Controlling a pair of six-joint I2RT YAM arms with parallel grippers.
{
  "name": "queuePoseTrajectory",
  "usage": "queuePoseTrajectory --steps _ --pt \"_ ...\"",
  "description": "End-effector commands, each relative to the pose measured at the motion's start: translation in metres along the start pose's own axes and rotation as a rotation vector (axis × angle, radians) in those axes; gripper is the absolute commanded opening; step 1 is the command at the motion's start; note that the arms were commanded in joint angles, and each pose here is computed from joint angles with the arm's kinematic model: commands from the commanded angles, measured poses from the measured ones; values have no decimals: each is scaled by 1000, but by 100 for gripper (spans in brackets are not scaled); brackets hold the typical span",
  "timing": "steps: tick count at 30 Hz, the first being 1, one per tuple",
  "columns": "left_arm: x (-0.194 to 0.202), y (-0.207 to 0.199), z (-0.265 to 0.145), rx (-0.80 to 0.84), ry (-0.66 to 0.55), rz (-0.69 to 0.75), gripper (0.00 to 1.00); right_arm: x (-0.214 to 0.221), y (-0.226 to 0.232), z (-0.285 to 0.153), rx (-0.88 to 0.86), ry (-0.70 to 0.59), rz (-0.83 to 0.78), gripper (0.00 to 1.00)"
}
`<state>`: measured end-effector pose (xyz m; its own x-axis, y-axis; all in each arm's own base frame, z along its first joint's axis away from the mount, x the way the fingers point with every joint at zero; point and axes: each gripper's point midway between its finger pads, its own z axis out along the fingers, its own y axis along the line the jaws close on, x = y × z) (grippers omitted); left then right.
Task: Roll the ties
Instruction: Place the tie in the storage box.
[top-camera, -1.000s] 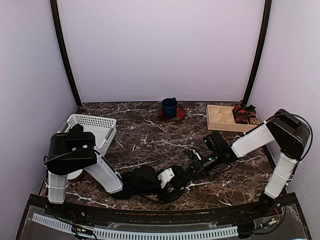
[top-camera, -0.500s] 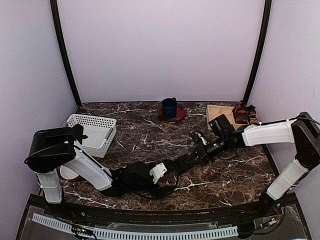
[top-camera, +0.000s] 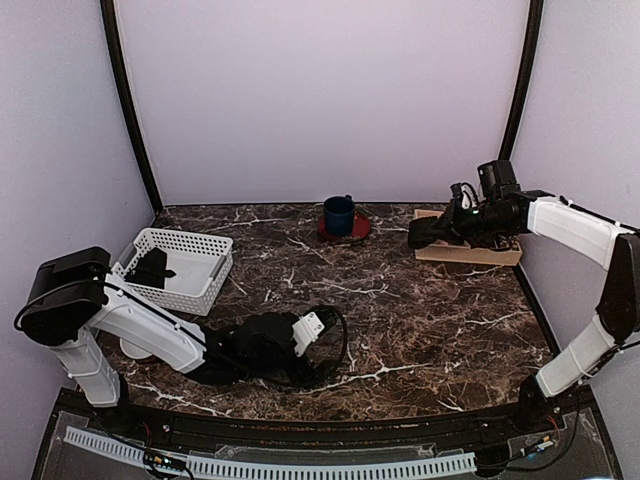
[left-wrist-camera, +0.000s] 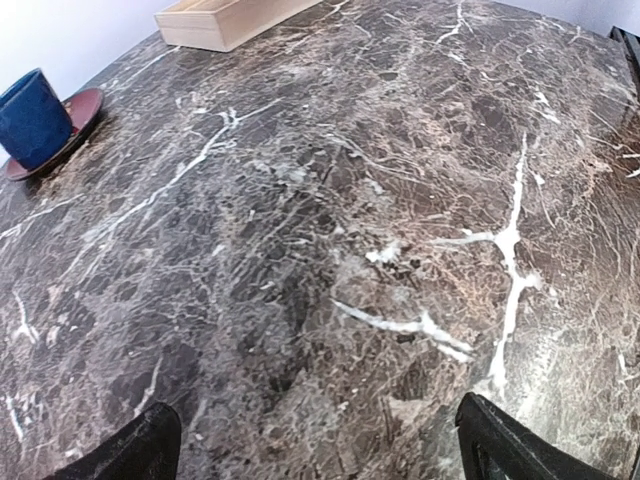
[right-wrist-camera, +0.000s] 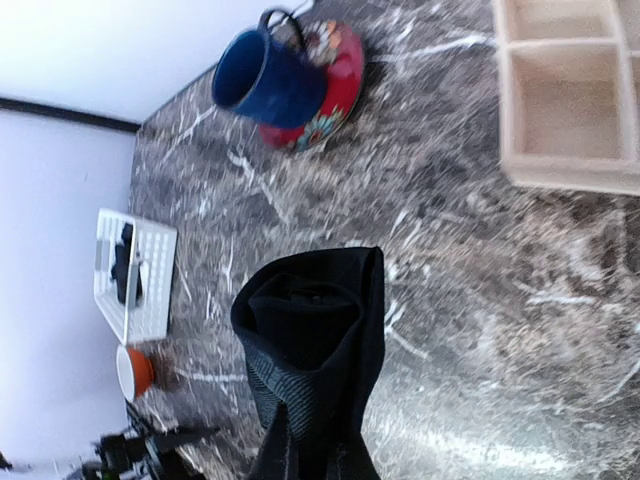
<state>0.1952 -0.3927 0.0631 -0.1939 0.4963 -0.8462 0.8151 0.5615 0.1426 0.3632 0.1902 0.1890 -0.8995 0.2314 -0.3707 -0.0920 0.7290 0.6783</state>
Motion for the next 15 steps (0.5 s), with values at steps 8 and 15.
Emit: queuePoseTrajectory --steps 8,15 --pt "-15 33 -27 -151 -22 -54 99 -145 -38 -48 205 -438 218 0" --pt "-9 46 -38 -208 -19 -79 99 -177 -80 -63 384 -645 570 0"
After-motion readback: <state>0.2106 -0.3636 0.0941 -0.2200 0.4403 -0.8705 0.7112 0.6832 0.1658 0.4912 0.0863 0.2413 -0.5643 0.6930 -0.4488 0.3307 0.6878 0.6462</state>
